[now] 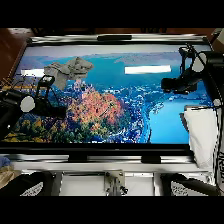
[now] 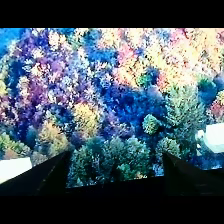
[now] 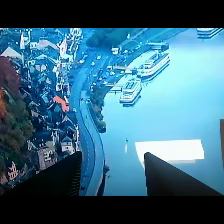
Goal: Fold the shirts.
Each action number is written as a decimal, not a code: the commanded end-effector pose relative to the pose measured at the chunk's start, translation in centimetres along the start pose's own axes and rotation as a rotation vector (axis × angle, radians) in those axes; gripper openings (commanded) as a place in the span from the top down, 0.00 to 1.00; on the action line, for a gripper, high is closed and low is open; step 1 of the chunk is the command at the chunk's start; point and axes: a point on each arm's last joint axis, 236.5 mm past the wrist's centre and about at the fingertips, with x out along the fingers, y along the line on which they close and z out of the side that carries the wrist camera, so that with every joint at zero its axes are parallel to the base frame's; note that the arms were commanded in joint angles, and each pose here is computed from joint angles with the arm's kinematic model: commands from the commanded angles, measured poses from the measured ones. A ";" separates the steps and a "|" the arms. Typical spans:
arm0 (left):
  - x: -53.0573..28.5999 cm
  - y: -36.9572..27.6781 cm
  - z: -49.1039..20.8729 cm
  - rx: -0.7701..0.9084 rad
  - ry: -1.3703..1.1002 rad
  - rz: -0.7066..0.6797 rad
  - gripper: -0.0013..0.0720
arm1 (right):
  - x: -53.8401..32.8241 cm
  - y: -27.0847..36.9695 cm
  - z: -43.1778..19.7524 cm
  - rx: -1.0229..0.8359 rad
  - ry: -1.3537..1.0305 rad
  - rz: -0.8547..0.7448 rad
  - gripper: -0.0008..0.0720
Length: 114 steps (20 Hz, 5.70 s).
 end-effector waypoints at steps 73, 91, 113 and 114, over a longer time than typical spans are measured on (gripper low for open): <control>0.5 2.5 -1.1 -0.499 0.122 -0.290 0.01 | -3.2 6.7 -17.2 0.009 0.327 0.478 0.18; 13.1 0.0 5.8 -0.918 -0.136 -0.486 0.12 | 0.0 8.6 -18.5 0.117 0.466 0.559 0.18; 9.3 -2.3 8.1 -0.802 -0.189 -0.591 0.93 | 9.4 22.4 -26.5 -0.400 0.578 0.547 0.27; 9.0 -2.3 8.1 -0.795 -0.195 -0.591 0.93 | 9.5 22.3 -26.4 -0.386 0.583 0.546 0.78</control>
